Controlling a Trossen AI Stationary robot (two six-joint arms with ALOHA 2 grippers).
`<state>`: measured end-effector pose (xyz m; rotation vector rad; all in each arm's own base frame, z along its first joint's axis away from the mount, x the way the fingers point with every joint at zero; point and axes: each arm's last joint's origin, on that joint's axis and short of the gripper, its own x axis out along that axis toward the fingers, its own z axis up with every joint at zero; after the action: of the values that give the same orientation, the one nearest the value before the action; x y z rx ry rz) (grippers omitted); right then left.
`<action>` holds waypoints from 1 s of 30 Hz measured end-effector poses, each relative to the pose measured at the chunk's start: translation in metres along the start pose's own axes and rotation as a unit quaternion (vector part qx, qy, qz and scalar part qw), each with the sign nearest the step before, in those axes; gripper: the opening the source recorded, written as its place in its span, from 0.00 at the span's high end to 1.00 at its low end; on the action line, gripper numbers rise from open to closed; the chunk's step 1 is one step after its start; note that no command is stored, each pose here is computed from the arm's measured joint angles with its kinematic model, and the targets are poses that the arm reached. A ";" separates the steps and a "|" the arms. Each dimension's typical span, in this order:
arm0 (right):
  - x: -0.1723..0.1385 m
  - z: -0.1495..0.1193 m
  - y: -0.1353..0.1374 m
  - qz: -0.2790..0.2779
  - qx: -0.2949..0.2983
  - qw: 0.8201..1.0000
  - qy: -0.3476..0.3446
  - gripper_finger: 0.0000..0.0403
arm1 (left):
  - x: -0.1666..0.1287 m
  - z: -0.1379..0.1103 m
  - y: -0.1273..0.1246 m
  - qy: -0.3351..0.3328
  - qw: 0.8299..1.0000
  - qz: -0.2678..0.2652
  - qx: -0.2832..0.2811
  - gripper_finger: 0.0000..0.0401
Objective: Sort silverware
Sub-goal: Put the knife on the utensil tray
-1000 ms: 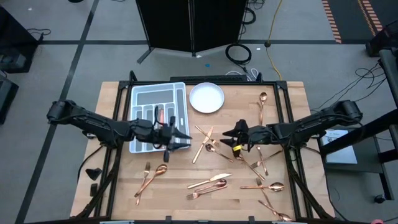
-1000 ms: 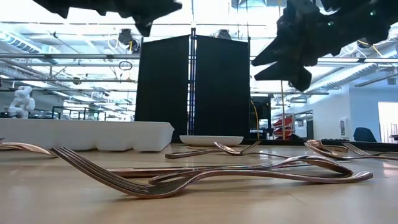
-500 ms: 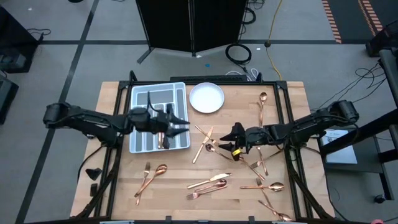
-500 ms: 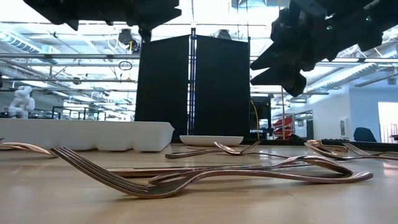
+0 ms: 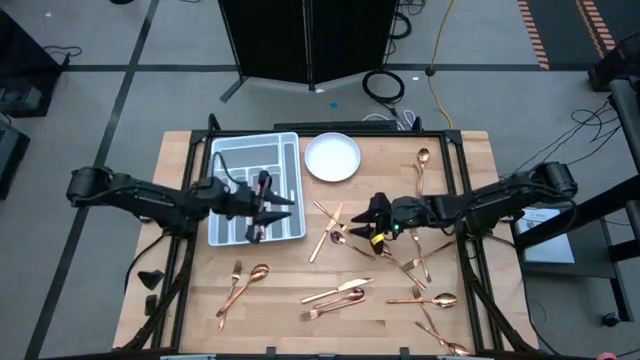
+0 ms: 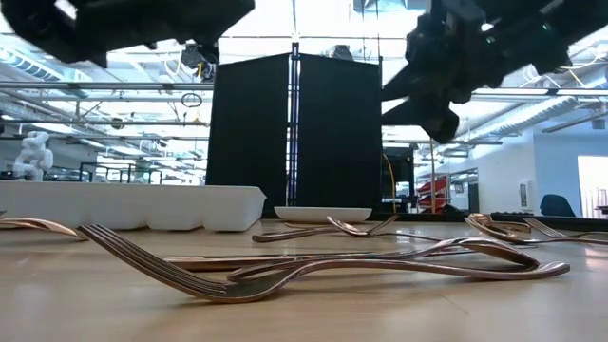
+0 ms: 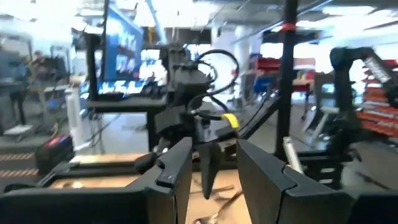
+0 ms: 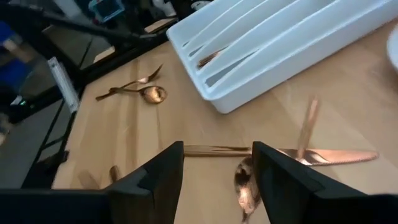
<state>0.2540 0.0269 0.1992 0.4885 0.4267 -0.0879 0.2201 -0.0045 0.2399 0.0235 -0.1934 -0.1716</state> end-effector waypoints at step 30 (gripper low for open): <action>-0.040 0.000 0.002 -0.341 0.182 0.866 0.316 0.55 | -0.017 -0.015 -0.004 0.022 0.999 0.047 0.009 0.70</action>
<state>0.2184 0.0284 0.2168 0.7191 1.2379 -0.7209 0.2055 -0.0049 0.2219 0.0353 -0.1513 -0.0764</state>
